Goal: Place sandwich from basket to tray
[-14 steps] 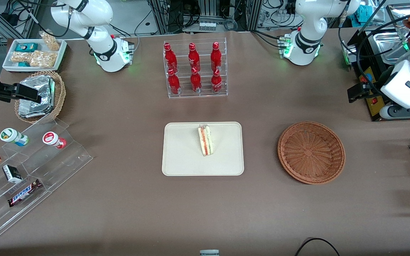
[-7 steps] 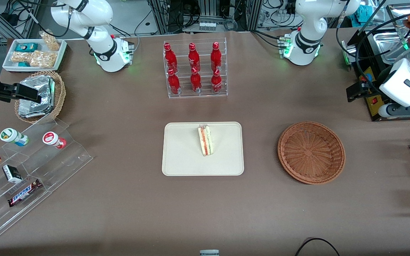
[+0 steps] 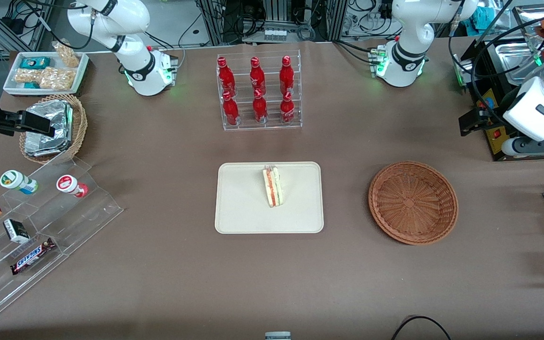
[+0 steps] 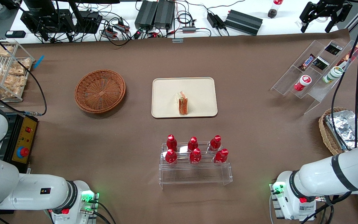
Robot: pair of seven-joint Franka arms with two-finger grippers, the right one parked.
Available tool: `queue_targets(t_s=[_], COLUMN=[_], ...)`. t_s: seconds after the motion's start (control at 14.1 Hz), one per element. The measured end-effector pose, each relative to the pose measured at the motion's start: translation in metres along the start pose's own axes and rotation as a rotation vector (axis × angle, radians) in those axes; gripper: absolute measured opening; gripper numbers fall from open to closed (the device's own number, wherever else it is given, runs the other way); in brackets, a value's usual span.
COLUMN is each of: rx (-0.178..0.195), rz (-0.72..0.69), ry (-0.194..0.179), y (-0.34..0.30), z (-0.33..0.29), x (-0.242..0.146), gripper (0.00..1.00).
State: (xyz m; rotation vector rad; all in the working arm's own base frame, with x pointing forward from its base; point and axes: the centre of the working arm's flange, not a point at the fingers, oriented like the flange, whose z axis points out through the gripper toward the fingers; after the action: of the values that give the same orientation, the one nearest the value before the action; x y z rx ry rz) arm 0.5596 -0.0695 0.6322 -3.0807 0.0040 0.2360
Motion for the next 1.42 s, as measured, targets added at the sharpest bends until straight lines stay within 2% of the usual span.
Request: queue_targets(t_s=[0.71,0.85,1.06,1.42], rx=[0.000,0.001,-0.057,-0.066], rz=[-0.005,-0.013,-0.034,-0.024], ry=[0.000,-0.021,-0.037,-0.039], y=[-0.003,-0.007,-0.027,-0.024], z=[0.000,0.002,0.004,0.004], x=[0.000,-0.001,-0.001,-0.001], gripper=[1.00,1.00,1.00,1.00])
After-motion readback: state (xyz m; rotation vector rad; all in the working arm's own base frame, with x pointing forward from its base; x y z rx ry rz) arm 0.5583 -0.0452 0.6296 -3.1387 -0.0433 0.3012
